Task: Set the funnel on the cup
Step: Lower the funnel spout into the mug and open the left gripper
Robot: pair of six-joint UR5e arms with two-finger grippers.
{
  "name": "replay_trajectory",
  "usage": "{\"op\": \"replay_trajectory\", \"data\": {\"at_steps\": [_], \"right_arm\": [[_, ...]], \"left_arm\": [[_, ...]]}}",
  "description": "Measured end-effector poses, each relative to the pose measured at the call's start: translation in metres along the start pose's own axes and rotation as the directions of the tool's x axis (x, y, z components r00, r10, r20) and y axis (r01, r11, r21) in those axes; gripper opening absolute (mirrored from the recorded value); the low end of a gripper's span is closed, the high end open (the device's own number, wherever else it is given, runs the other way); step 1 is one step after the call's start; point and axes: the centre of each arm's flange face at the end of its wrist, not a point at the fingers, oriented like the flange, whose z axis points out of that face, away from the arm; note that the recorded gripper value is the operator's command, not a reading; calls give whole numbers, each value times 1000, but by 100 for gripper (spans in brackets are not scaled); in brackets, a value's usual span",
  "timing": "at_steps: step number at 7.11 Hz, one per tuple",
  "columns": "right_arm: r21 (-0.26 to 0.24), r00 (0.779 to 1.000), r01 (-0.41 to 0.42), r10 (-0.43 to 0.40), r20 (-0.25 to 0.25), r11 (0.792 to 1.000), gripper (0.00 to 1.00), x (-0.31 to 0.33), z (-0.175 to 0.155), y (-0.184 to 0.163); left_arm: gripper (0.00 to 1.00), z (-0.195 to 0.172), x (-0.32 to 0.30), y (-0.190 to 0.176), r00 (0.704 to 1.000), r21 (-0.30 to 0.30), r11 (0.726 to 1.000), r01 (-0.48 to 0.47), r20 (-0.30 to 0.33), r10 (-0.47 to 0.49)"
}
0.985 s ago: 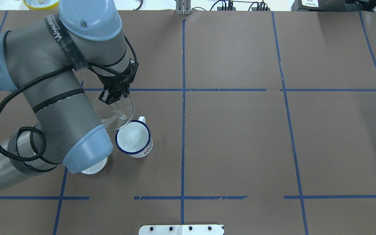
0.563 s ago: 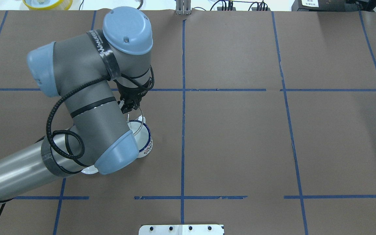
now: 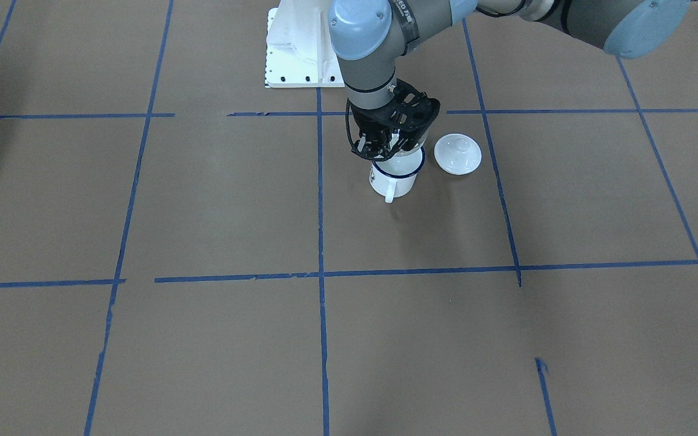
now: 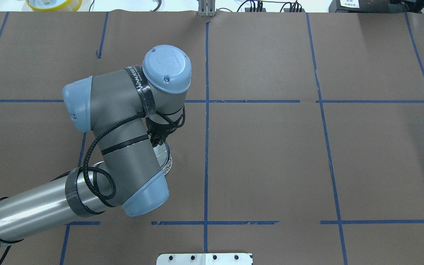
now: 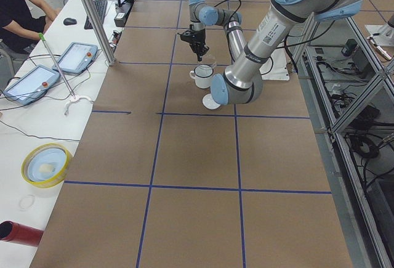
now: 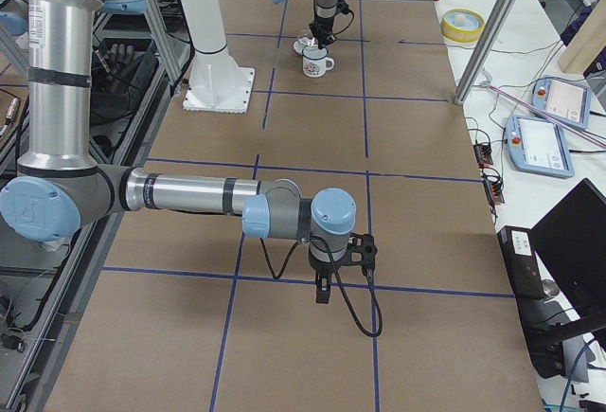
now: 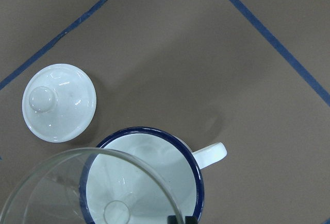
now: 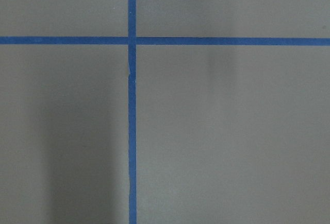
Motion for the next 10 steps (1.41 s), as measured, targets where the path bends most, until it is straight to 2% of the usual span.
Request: {"op": "replay_trajectory", "data": {"at_steps": [3, 8, 9, 10], "right_arm": [[0, 1000, 0, 0, 0, 1000, 100, 0, 0, 0], [0, 1000, 0, 0, 0, 1000, 100, 0, 0, 0], [0, 1000, 0, 0, 0, 1000, 100, 0, 0, 0], [0, 1000, 0, 0, 0, 1000, 100, 0, 0, 0]], "left_arm": [[0, 13, 4, -2, 997, 3, 997, -71, -4, 71], [0, 23, 9, -4, 993, 0, 993, -115, -20, 115], [6, 24, 9, -4, 992, 0, 992, -124, -20, 124], [46, 24, 9, -5, 992, 0, 992, -128, -20, 128]]}}
